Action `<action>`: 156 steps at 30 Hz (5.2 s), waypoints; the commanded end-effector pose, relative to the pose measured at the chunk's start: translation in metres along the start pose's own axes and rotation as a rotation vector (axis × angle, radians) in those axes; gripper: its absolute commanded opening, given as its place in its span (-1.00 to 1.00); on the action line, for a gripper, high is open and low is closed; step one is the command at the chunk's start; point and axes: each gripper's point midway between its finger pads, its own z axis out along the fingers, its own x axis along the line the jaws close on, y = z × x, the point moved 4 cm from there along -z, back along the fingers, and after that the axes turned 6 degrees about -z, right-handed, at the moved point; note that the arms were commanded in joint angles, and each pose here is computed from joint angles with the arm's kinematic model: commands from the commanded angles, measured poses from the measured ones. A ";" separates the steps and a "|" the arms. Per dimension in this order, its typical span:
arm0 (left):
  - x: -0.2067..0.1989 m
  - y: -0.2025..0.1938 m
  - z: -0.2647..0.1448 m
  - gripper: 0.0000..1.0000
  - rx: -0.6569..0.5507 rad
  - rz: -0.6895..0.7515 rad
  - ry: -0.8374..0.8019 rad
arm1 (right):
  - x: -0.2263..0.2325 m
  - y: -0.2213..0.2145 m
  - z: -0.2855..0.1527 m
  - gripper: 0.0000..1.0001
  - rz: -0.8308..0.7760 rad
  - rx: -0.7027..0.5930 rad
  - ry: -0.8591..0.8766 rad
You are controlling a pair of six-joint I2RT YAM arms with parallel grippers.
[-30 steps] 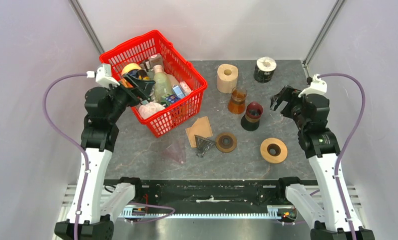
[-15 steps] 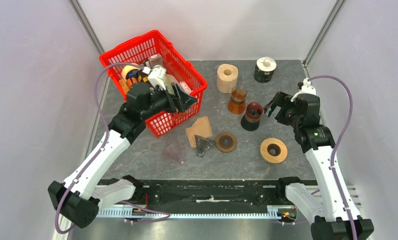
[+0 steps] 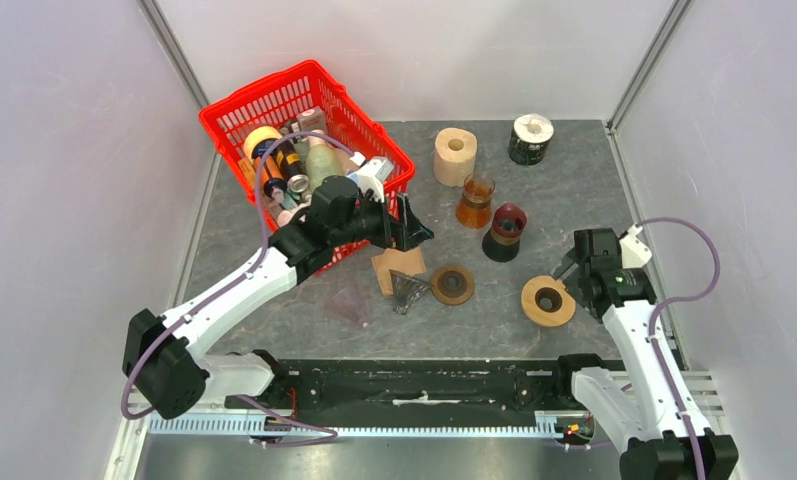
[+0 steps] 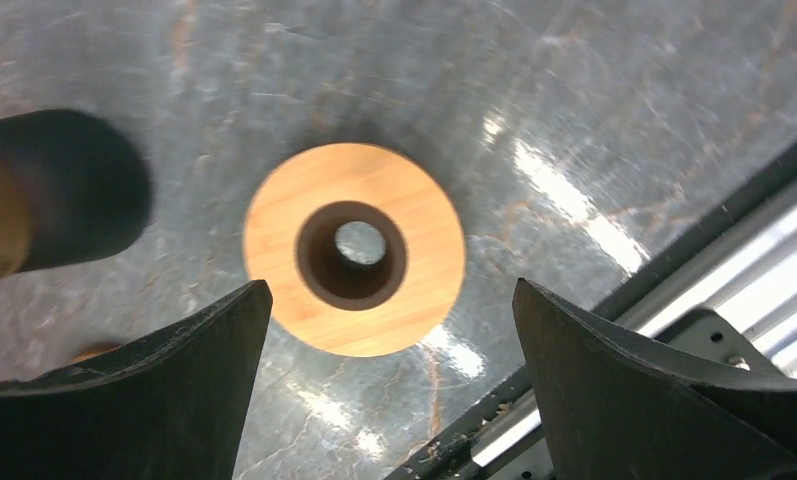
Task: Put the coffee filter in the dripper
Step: Pick up the dripper holder from the center of the board, then place the dripper holder onto the coffee server.
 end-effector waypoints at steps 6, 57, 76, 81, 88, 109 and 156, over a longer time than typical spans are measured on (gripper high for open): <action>0.006 -0.002 0.013 0.88 -0.002 0.064 -0.007 | -0.027 -0.038 0.029 0.97 0.150 0.062 -0.167; 0.024 -0.001 0.018 0.88 -0.013 0.038 0.113 | 0.134 0.093 -0.046 -0.40 -0.211 0.188 0.449; 0.029 -0.004 0.020 0.88 -0.003 0.002 0.142 | 0.155 0.097 0.002 -0.38 -0.332 0.362 0.332; 0.031 -0.006 0.023 0.88 0.009 -0.005 0.145 | 0.160 0.097 0.019 -0.39 -0.345 0.326 0.316; 0.032 -0.007 0.025 0.88 0.015 -0.009 0.148 | 0.165 0.089 0.033 -0.38 -0.378 0.308 0.286; 0.039 -0.009 0.029 0.87 0.023 -0.020 0.185 | 0.152 0.076 0.052 -0.16 -0.397 0.285 0.171; 0.078 -0.059 -0.054 0.89 -0.082 -0.105 0.404 | 0.219 -0.057 -0.092 0.93 -1.256 -0.112 1.340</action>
